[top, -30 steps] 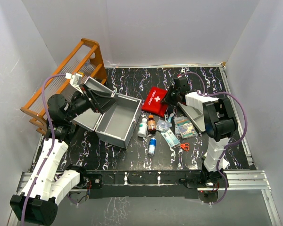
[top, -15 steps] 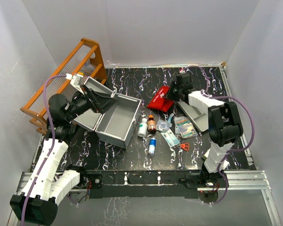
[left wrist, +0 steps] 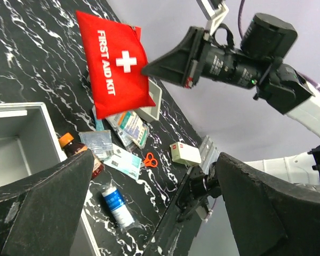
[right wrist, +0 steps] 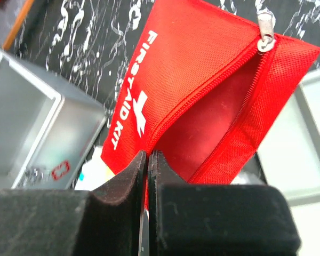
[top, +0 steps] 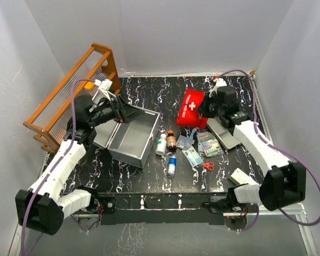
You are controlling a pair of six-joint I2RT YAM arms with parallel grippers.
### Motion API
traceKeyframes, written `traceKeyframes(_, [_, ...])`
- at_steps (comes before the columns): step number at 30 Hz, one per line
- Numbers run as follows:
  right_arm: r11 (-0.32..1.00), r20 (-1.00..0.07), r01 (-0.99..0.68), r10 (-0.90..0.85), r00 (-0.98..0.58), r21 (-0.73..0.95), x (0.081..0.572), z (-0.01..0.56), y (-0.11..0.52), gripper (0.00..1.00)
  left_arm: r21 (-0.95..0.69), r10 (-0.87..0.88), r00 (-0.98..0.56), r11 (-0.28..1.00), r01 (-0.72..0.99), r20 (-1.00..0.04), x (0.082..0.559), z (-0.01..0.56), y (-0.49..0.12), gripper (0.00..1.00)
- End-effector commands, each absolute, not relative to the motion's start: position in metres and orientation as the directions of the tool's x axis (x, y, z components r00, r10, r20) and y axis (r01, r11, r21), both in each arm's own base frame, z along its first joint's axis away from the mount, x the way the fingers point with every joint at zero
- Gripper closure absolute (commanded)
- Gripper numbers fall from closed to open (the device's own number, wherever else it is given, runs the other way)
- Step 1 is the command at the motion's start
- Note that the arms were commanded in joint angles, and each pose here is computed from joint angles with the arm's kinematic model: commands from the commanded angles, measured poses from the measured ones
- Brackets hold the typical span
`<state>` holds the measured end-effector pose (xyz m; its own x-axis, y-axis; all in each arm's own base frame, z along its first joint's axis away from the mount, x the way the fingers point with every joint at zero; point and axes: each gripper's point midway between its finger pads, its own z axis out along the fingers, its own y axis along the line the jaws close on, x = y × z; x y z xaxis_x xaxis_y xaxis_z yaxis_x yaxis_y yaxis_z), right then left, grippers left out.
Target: Organize the medicine kit
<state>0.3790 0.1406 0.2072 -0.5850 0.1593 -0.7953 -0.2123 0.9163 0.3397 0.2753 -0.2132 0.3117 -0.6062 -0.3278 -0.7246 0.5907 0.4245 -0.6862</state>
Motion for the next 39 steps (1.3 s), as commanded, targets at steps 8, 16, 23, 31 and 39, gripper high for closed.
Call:
traceKeyframes(8, [0.866,-0.778,-0.365,0.042,-0.626,0.341,0.301,0.199,0.147,1.0,-0.674,-0.195,-0.668,0.436,0.597,-0.718,0.322,0.305,-0.289,0.03])
traceKeyframes(16, [0.751,-0.858,-0.592,-0.066,-0.509,0.293,0.27,0.229,0.174,1.0,-0.628,-0.071,-0.69,0.488,0.606,-0.72,0.366,0.285,-0.316,0.01])
traceKeyframes(23, [0.565,-0.893,-0.776,-0.143,-0.428,0.281,0.234,0.248,0.203,1.0,-0.723,0.125,-0.761,0.247,0.645,-0.636,0.351,0.276,-0.349,0.02])
traceKeyframes(31, [0.37,-0.871,-0.883,-0.28,-0.403,0.289,0.202,0.248,0.228,1.0,-0.737,0.237,-0.773,0.236,0.634,-0.589,0.329,0.255,-0.349,0.01])
traceKeyframes(39, [0.307,-0.85,-0.905,-0.349,-0.395,0.295,0.191,0.24,0.239,1.0,-0.775,0.382,-0.767,0.173,0.608,-0.516,0.286,0.219,-0.369,0.01])
